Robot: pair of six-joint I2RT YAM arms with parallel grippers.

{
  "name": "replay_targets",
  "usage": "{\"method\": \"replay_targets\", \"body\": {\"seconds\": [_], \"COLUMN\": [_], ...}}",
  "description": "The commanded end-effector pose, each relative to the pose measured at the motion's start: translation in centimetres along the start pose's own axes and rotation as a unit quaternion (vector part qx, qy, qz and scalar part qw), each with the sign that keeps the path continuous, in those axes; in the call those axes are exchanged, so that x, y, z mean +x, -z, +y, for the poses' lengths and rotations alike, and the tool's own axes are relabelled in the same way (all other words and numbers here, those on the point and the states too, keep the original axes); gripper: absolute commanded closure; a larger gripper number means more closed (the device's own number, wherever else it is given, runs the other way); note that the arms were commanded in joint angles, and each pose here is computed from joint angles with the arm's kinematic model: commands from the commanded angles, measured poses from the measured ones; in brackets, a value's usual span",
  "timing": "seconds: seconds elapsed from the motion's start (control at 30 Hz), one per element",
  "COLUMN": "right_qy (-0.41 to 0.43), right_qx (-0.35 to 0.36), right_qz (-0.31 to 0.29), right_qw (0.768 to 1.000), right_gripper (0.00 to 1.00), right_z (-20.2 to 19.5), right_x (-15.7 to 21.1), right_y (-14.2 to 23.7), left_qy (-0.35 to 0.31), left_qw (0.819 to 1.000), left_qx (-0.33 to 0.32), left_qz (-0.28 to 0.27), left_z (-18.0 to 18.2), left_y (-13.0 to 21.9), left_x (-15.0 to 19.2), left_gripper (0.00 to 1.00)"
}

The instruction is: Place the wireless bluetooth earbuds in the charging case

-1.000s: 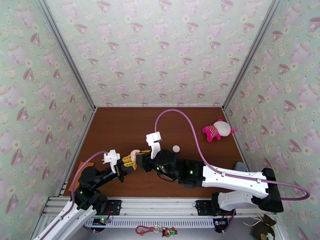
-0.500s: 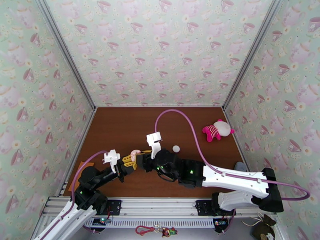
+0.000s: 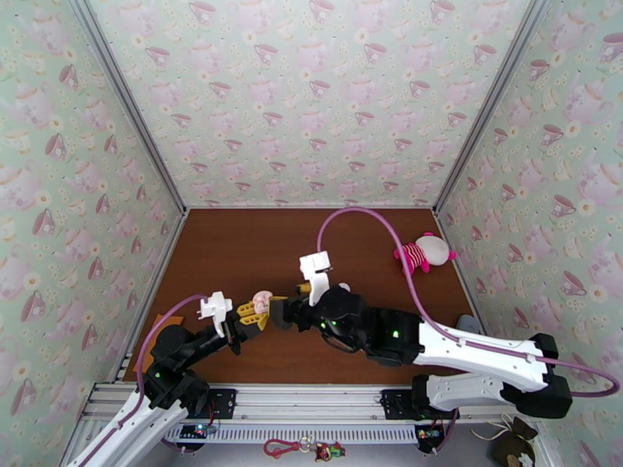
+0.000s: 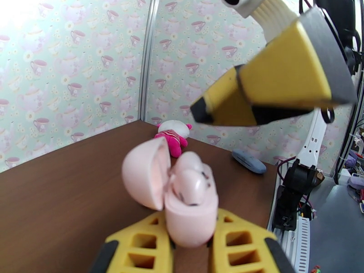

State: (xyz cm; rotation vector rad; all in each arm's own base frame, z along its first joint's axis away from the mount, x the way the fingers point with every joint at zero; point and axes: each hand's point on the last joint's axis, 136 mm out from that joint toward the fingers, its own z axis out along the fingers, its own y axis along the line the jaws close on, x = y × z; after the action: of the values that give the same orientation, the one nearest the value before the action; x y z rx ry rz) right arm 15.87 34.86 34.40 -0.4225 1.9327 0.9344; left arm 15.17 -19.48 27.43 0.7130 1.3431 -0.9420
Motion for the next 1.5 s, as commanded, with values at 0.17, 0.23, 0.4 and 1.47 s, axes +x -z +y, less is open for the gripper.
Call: {"method": "replay_targets", "body": {"seconds": [0.17, 0.23, 0.4, 1.47], "right_qy": [-0.014, -0.019, -0.018, -0.130], "right_qx": [-0.011, -0.010, 0.006, -0.272], "right_qz": [-0.054, -0.060, -0.054, 0.053], "right_qw": [0.998, 0.998, 0.998, 0.952], "right_gripper": [0.01, 0.01, 0.01, 0.01], "right_z": [-1.8, -2.4, -4.1, -0.1], "right_x": [-4.7, -5.0, -4.9, -0.2], "right_y": [4.7, 5.5, 6.7, 5.1], "left_qy": [-0.017, -0.018, -0.016, 0.036], "left_qw": [0.999, 0.999, 0.998, 0.986], "left_qx": [0.037, 0.044, 0.062, 0.165], "left_qz": [-0.009, -0.007, 0.000, -0.005], "left_z": [-1.3, -1.6, -2.2, -7.4], "left_y": [0.0, -0.1, -0.3, -4.2], "left_x": [-0.8, -0.8, -0.9, -1.5], "left_gripper": [1.00, 1.00, 1.00, 1.00]}}
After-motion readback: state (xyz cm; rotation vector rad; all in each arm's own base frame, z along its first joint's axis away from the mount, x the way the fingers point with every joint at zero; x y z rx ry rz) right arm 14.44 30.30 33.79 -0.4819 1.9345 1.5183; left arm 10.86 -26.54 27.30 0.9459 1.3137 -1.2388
